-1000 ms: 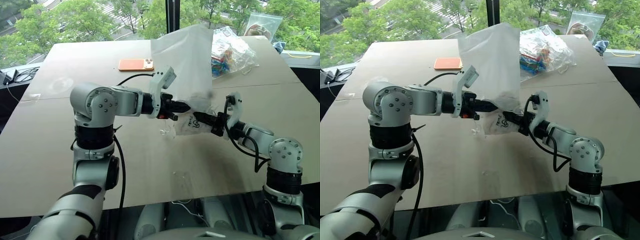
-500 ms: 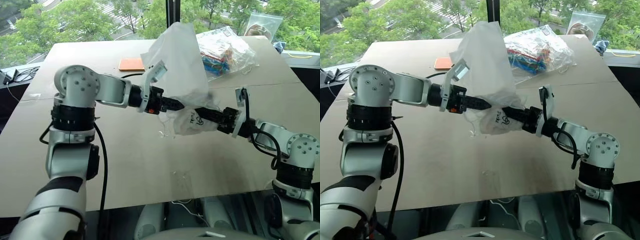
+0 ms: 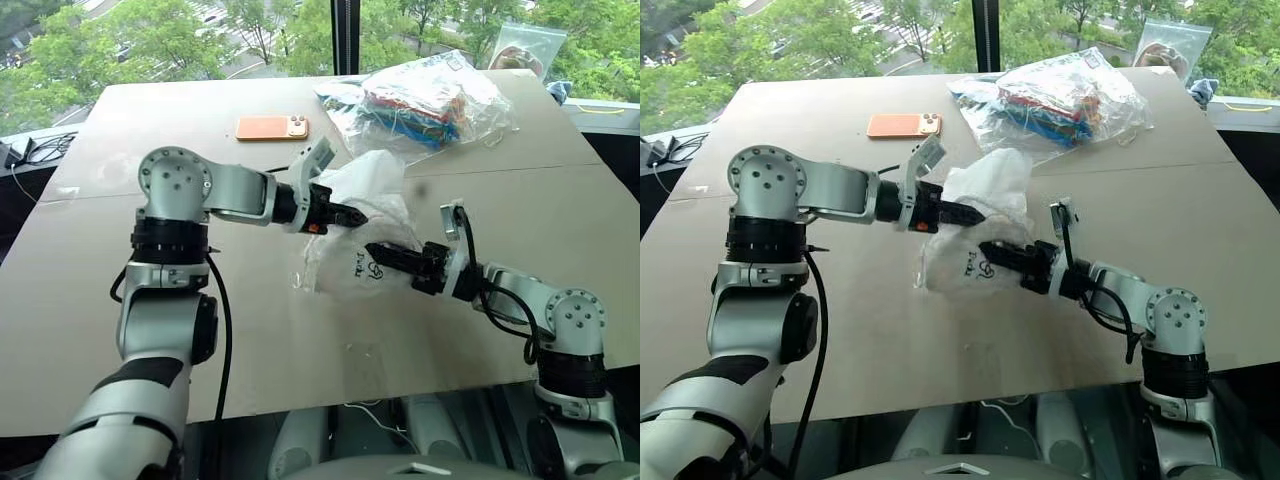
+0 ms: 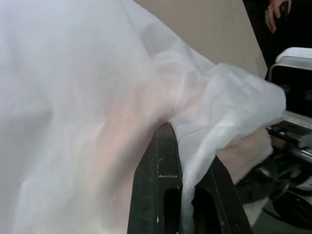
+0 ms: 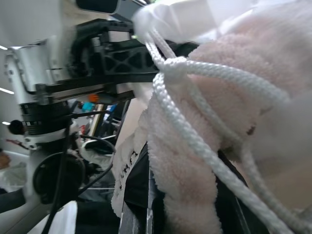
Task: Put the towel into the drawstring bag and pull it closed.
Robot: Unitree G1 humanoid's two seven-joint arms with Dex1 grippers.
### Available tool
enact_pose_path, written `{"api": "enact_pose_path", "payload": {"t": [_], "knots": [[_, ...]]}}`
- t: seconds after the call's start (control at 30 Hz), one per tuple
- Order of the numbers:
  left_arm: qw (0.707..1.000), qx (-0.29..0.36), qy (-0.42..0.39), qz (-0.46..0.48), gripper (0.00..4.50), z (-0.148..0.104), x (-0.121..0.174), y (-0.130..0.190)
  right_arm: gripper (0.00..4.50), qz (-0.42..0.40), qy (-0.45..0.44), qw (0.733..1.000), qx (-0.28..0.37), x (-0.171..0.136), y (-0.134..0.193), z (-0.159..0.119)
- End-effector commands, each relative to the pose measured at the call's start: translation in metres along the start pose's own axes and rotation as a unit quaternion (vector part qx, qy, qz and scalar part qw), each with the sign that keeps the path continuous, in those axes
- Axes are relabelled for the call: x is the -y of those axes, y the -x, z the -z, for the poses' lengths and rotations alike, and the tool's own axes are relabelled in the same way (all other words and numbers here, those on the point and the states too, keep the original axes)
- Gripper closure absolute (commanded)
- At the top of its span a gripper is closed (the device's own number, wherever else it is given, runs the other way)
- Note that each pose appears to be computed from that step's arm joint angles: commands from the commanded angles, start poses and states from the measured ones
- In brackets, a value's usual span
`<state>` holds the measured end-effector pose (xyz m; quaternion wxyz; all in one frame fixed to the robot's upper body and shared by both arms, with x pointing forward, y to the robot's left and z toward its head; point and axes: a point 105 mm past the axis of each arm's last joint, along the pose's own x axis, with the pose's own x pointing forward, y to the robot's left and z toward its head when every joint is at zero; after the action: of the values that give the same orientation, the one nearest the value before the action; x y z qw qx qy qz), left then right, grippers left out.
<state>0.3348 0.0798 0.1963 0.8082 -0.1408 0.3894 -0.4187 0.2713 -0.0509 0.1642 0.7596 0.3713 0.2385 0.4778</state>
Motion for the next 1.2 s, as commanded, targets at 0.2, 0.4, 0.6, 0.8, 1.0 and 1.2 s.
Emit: {"api": "enact_pose_path", "payload": {"t": [0.2, 0.4, 0.6, 0.8, 1.0, 1.2], "knots": [[0.992, 0.004, -0.101, -0.077, 4.50, 0.013, -0.009, 0.009, 4.46, 0.067, -0.039, 0.996, 0.040, 0.027, 0.003, -0.008], [0.984, 0.011, -0.165, -0.072, 4.50, 0.011, 0.004, 0.011, 4.46, 0.073, -0.070, 0.990, 0.099, 0.029, 0.001, -0.022], [0.987, -0.004, -0.149, -0.057, 4.50, 0.013, 0.003, 0.013, 4.46, 0.075, -0.100, 0.981, 0.149, 0.032, -0.004, -0.033], [0.996, -0.004, -0.088, -0.005, 4.50, 0.010, 0.003, 0.016, 4.46, 0.093, -0.115, 0.972, 0.184, 0.040, -0.008, -0.041], [0.996, -0.019, -0.082, -0.008, 4.50, 0.016, 0.000, 0.014, 4.46, 0.047, -0.178, 0.960, 0.213, 0.030, -0.015, -0.048], [0.983, -0.026, -0.139, -0.118, 4.50, 0.022, -0.026, 0.016, 4.46, -0.046, -0.231, 0.946, 0.224, 0.006, -0.009, -0.060]]}}
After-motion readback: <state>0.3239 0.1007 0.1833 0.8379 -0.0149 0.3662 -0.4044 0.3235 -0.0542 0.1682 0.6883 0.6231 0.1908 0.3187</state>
